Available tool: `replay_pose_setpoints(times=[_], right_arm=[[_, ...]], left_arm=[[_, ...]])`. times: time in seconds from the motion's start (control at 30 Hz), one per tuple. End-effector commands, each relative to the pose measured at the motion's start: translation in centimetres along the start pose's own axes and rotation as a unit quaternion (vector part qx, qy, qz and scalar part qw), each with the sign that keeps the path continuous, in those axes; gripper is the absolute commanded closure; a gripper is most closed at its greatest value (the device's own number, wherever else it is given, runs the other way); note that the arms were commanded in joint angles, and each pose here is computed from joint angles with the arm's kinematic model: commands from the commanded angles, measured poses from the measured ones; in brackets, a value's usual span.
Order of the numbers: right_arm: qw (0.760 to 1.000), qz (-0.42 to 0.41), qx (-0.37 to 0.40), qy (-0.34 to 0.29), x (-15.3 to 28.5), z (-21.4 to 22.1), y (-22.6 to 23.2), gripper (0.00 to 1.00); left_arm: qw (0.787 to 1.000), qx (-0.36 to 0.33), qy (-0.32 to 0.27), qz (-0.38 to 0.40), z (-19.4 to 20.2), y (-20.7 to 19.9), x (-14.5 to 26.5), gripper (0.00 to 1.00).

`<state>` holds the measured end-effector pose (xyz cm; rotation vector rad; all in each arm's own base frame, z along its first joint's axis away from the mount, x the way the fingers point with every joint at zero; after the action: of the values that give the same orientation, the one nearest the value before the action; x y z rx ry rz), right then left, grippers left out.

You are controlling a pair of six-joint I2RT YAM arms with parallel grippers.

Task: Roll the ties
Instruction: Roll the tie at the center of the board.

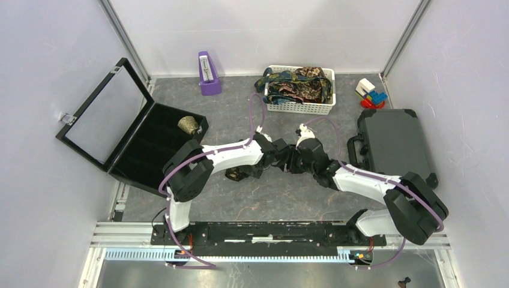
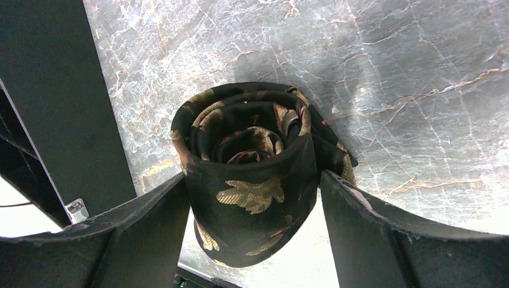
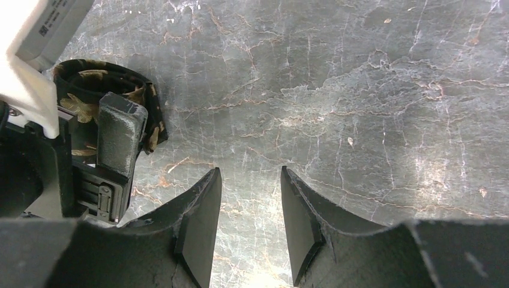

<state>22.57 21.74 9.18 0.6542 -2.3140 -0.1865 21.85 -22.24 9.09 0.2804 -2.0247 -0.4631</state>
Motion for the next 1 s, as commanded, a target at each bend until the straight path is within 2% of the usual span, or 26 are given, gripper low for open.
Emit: replay_pose_setpoints(times=[0.0, 0.47, 0.77, 0.97], right_arm=[[1.000, -0.006, 0.003, -0.022, 0.5, -0.9, 0.2, 0.52], [1.000, -0.020, 0.000, -0.022, 0.6, -1.0, 0.6, 0.50], [0.998, -0.047, -0.007, -0.029, 0.6, -0.9, 1.2, 0.36], [0.997, -0.073, -0.016, -0.028, 0.4, -0.9, 2.0, 0.26]], left_arm=[[1.000, -0.002, -0.007, 0.011, -0.9, -0.5, 0.5, 0.14], [0.999, 0.018, -0.026, 0.033, -2.3, 0.2, 2.6, 0.10], [0.992, 0.058, -0.056, 0.100, -3.8, 2.3, 6.9, 0.03], [0.980, 0.124, -0.100, 0.119, -4.4, 7.2, 9.6, 0.02]])
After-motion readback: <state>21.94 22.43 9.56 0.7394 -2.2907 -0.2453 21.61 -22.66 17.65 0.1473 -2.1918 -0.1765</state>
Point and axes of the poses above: each gripper's point midway between its finger pads, its own x axis back along the fingers, its own y axis along the line the jaws close on, z = x × y, the point moved 5 cm from there along x, back along the fingers, and after that the axes turned 14 degrees about x, right-handed, at the moved point
